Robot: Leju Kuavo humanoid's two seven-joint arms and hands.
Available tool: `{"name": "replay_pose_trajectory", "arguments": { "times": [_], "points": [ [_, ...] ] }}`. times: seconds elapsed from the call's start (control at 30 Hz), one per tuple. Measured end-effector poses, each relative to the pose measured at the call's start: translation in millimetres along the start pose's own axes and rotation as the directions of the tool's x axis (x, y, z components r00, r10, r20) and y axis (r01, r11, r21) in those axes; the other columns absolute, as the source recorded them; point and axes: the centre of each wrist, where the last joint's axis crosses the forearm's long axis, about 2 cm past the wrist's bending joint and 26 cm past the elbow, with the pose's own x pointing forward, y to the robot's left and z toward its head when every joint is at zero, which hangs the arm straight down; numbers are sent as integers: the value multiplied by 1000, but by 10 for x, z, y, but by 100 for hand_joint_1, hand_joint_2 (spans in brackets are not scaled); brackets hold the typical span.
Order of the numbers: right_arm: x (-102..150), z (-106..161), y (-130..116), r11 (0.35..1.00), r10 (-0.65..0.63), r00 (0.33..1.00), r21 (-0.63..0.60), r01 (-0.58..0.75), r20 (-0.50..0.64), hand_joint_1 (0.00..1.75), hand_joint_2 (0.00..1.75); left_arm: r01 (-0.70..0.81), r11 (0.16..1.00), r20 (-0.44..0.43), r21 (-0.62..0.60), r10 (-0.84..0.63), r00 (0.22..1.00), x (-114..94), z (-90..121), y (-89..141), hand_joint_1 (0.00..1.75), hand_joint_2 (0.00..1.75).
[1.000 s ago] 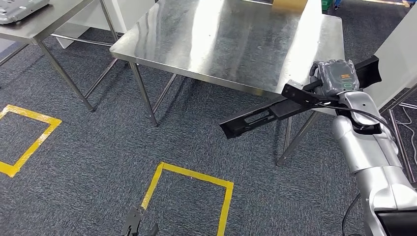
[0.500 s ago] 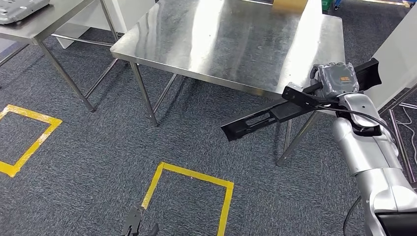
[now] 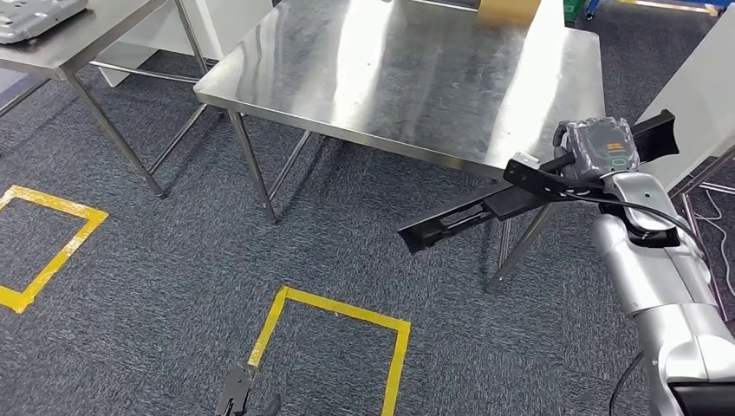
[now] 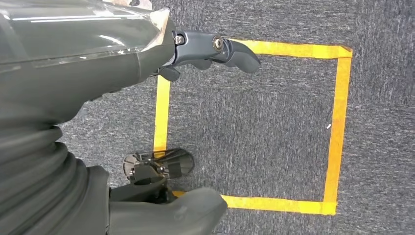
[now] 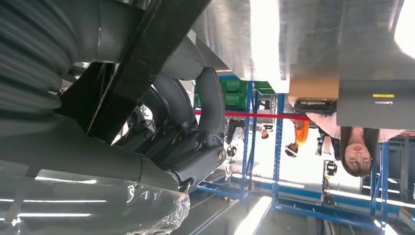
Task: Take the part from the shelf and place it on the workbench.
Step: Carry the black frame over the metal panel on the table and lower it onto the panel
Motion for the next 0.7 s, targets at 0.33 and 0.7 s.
{"name": "replay_pose_trajectory", "arguments": {
  "times": [0.33, 0.7],
  "points": [
    [-11, -4, -27, 1000, 5, 1000, -5, -5, 0, 152, 175, 6, 1000, 4, 0, -6, 1000, -10, 3, 6, 0, 175],
    [-7, -9, -34, 1000, 6, 1000, 1, -6, 1, 152, 175, 10, 1000, 2, 2, -10, 1000, -22, 6, 15, 0, 175]
  ]
}}
